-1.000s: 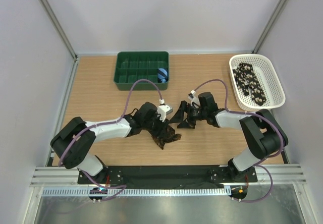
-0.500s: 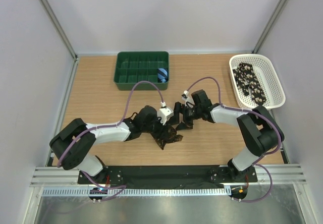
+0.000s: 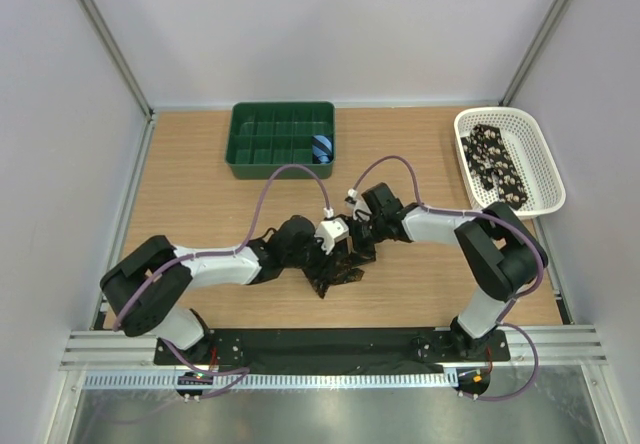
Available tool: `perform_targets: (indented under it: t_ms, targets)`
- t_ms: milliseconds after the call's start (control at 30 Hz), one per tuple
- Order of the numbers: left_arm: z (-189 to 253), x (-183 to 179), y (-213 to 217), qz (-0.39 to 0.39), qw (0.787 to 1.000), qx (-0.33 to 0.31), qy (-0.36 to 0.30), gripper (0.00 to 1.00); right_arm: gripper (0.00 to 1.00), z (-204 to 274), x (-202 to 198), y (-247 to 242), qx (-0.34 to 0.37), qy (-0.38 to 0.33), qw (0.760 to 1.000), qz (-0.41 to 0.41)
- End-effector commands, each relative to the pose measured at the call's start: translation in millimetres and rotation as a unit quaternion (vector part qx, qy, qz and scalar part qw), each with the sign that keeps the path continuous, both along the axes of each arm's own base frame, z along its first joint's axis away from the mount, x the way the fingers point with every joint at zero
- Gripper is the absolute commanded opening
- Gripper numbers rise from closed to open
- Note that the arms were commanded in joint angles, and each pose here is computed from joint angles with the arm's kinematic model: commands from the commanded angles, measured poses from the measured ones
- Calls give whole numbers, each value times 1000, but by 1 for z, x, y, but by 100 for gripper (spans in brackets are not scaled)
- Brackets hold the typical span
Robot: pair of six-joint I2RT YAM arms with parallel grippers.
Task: Roll the ties
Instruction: Roll the tie
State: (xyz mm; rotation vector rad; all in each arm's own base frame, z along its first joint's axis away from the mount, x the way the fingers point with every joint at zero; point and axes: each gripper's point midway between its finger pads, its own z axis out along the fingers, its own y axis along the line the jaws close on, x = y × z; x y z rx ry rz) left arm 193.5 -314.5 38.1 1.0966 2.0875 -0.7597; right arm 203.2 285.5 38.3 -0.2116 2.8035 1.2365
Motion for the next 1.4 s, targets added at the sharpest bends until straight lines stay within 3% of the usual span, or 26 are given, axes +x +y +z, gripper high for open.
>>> perform_targets:
  t_ms: [0,233,400,467,633,833,1033,1167,1267,1300,1367]
  targets:
    - [-20,-7,7,-12,999,33,1,43,71,-7,6,0,-21,-14,1000,10]
    - [-22,-6,8,-9,999,39,-2,45,57,-6,-6,9,-20,-9,999,24]
    - [-17,-5,7,-8,999,34,-5,49,36,7,-5,13,-4,-11,1000,21]
    - [-12,-5,6,-8,1000,27,-10,52,24,14,-2,16,6,-13,1000,15]
    - [9,-2,9,4,1000,11,-28,68,9,32,9,20,40,-24,999,-1]
    - [63,3,15,26,996,-34,-77,83,4,61,20,25,71,-36,997,-14]
    - [120,14,38,111,985,-70,-110,94,4,96,39,20,96,-58,993,-43]
    - [147,31,67,234,960,-97,-122,100,4,117,57,10,93,-89,990,-63]
    - [167,44,95,351,917,-148,-119,100,4,132,67,8,94,-113,987,-71]
    - [170,51,110,423,884,-173,-100,100,4,137,71,8,93,-123,985,-75]
    - [183,52,124,475,851,-207,-86,100,4,140,75,6,87,-138,984,-76]
